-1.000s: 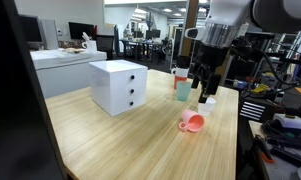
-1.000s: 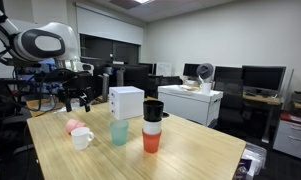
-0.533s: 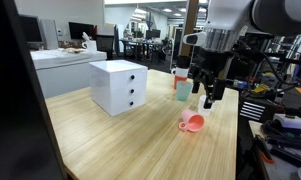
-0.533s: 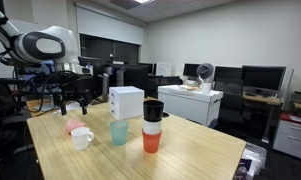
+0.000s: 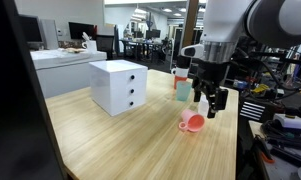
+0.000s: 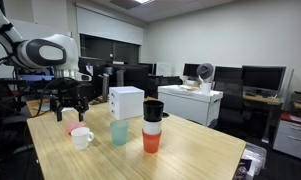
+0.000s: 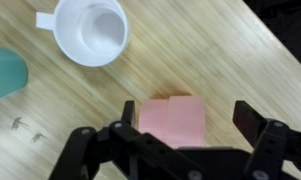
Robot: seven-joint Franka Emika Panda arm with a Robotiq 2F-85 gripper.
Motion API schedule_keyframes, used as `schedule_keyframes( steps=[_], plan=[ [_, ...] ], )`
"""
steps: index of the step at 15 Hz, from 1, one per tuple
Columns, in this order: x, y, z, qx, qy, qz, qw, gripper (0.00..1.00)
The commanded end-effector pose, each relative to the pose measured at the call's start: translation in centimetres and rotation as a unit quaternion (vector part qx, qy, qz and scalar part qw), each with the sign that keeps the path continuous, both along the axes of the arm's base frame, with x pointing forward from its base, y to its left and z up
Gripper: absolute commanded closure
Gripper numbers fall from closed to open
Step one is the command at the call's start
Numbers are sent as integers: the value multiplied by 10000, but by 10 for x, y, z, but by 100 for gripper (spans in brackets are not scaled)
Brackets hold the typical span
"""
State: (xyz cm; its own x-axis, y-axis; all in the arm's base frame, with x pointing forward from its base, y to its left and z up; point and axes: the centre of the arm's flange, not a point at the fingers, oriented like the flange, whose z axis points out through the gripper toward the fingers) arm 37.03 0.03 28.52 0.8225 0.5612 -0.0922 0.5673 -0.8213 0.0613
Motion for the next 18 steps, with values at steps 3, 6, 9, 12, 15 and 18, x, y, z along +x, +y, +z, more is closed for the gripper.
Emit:
schedule_keyframes(
  steps=[3,6,9,12,15,18],
  plan=[
    [0,4,-25,-10,147,209,9997,40],
    [5,6,-30,-17,187,218,9996,61],
    [15,3,-30,-38,360,140,9992,81],
    [29,-1,-21,-12,491,50,9988,94],
    [41,-5,-15,-65,508,-52,9987,99],
    [51,-8,-10,-113,498,-141,9986,92]
  ],
)
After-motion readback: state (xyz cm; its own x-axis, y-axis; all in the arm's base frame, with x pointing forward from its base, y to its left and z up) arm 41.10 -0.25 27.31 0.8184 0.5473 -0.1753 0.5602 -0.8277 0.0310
